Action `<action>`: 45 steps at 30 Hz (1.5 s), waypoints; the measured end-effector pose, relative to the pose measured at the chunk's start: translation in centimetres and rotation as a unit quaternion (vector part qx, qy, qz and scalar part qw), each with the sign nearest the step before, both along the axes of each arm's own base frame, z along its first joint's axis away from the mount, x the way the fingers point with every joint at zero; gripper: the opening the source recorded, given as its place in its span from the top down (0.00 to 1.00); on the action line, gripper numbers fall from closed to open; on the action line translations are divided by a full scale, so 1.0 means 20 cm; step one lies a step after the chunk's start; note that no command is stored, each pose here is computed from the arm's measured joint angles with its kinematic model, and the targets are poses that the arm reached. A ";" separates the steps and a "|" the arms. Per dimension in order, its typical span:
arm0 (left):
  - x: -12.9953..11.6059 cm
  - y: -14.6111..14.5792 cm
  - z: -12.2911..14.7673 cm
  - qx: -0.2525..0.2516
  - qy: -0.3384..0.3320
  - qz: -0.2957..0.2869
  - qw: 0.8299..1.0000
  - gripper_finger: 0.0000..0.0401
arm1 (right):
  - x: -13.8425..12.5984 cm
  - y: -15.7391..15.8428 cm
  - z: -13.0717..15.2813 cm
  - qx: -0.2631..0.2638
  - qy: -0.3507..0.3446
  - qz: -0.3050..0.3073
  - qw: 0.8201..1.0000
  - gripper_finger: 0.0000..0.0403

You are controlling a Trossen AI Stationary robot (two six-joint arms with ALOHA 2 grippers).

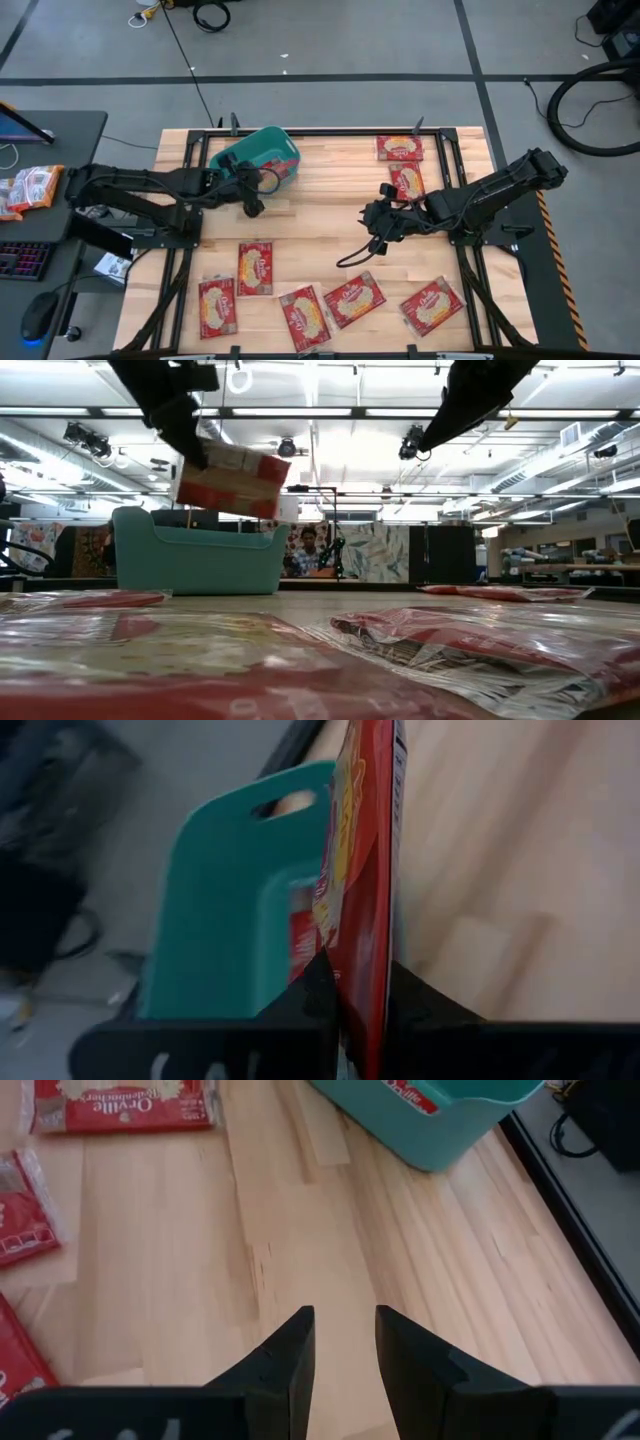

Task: Sort popcorn bags into baskets
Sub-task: Put the popcorn bag into the bin

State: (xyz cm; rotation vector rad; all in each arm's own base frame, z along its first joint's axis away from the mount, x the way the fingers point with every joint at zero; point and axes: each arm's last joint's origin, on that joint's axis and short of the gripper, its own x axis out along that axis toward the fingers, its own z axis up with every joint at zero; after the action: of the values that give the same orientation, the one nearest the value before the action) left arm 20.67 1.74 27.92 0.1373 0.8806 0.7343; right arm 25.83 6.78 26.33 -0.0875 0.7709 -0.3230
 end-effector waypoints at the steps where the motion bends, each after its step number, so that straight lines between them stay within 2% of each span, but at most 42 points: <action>1: -0.01 0.01 0.00 0.006 0.008 0.012 1.000 0.93 | 0.00 0.00 -0.01 0.001 0.000 0.000 1.000 0.72; 5: -0.04 0.04 -0.01 0.022 0.029 0.048 0.998 0.93 | -0.01 0.00 -0.04 0.005 0.005 -0.006 1.000 0.72; 12: -0.05 0.12 -0.03 0.016 0.035 0.089 0.995 0.93 | 0.00 0.00 -0.04 0.006 -0.004 -0.003 1.000 0.72; 19: -0.07 0.19 -0.22 0.001 0.041 0.101 0.994 0.93 | 0.01 0.01 -0.03 0.019 -0.010 0.009 1.000 0.72; 29: -0.12 0.27 -0.34 -0.027 0.060 0.126 0.990 0.89 | 0.01 0.03 -0.02 0.022 -0.021 0.019 0.999 0.72; 32: -0.13 0.27 -0.36 -0.031 0.067 0.123 0.990 0.82 | 0.01 0.03 -0.03 0.023 -0.020 0.018 0.999 0.72; 35: -0.12 0.26 -0.35 -0.048 0.061 0.107 0.991 0.72 | 0.01 0.02 -0.03 0.023 -0.018 0.015 0.999 0.72; 40: -0.08 0.23 -0.26 -0.091 0.033 0.078 0.992 0.55 | 0.01 -0.01 -0.04 0.042 -0.005 0.013 0.999 0.72; 45: -0.02 0.19 -0.23 -0.145 -0.028 0.017 0.989 0.50 | 0.00 -0.04 -0.10 0.028 0.025 0.000 0.999 0.72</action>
State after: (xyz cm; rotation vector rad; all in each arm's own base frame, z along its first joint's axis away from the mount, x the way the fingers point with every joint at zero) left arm 20.33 5.57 23.28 -0.1574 0.9274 0.6319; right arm 25.75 5.97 24.34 -0.0423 0.8297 -0.3005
